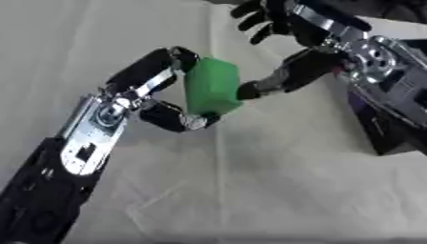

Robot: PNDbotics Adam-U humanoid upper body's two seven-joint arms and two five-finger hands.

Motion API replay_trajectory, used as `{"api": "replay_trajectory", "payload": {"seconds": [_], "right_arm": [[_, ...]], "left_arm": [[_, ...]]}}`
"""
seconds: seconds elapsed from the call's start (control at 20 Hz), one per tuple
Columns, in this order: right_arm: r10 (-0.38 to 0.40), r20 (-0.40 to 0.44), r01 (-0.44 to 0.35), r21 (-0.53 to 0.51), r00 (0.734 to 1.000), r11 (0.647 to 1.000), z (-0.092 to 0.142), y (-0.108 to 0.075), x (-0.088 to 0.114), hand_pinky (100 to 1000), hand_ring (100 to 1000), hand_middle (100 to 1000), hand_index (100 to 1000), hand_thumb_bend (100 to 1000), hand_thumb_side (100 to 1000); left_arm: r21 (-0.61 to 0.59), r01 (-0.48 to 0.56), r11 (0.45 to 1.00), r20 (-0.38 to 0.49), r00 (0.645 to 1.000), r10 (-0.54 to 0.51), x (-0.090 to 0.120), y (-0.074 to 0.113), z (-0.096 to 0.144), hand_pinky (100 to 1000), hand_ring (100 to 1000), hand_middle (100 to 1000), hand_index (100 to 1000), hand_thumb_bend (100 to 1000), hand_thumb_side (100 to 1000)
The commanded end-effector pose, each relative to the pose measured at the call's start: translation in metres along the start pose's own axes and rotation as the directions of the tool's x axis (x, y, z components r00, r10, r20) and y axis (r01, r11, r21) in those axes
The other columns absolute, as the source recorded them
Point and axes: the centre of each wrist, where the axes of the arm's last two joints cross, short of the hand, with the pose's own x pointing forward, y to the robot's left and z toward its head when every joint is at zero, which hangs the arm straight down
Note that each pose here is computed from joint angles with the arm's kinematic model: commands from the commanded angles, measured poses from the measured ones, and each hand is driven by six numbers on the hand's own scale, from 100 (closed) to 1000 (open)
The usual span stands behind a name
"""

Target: Pick up the objects with one hand, pass them to the other hand, and then place them into the box on the other side of the table.

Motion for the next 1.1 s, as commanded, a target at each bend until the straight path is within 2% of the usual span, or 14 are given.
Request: {"api": "replay_trajectory", "payload": {"seconds": [0.05, 1.1], "right_arm": [[0.019, -0.001, -0.019, -0.008, 1.000, 1.000, -0.001, -0.004, 0.006, 722, 823, 834, 818, 813, 216], [0.011, -0.033, -0.011, 0.017, 0.999, 1.000, -0.004, 0.011, 0.003, 709, 805, 789, 782, 818, 220]], "left_arm": [[0.027, 0.008, 1.000, 0.034, 0.999, -0.009, 0.009, 0.009, -0.007, 719, 544, 513, 430, 100, 373], [0.044, -0.041, 0.998, 0.044, 0.998, 0.039, 0.019, 0.011, -0.015, 712, 535, 506, 423, 100, 415]]}}
